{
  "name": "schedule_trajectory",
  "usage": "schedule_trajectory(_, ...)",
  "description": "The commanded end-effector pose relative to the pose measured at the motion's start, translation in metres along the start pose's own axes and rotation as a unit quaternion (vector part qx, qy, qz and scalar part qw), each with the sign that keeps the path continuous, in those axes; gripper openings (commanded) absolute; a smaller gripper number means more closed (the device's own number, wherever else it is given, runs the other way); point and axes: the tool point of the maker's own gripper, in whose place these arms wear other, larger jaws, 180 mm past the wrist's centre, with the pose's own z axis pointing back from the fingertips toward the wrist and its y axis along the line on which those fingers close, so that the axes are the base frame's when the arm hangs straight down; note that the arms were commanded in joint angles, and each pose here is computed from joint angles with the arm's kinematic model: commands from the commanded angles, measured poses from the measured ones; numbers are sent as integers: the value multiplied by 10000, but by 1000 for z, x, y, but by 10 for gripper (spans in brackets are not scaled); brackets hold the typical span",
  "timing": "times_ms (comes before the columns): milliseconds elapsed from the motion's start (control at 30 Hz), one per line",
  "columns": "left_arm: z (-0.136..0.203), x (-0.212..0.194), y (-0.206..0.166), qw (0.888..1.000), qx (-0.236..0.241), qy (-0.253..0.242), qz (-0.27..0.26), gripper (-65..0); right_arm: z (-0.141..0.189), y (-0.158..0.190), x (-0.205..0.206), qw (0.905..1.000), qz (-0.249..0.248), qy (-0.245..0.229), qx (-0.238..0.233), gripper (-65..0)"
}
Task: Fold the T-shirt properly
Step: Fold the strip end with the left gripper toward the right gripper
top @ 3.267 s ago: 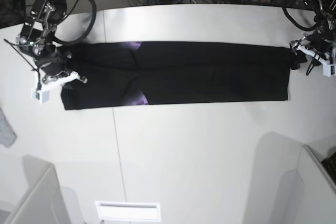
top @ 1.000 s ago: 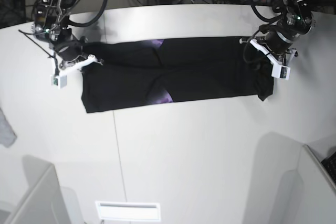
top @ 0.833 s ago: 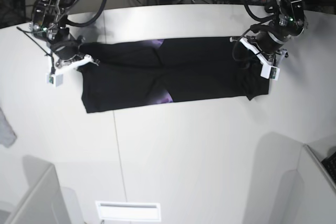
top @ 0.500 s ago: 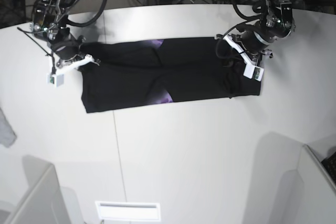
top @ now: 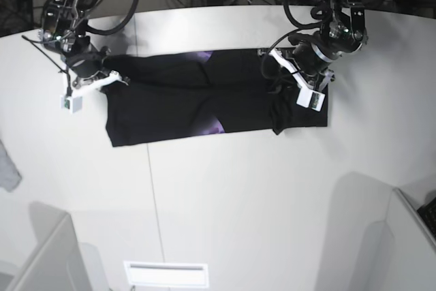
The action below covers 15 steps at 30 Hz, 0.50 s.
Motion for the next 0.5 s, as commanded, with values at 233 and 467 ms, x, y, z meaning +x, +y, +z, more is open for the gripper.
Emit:
schedule_trajectory(233, -16, 23, -37, 9989, -411, -213, -79, -650, 3, 3, 11, 9998, 34, -188, 55, -650)
schedule_trajectory(467, -26, 23, -56, 9985, -534, -128, 1, -650, 3, 3, 11, 9998, 34, -188, 55, -650)
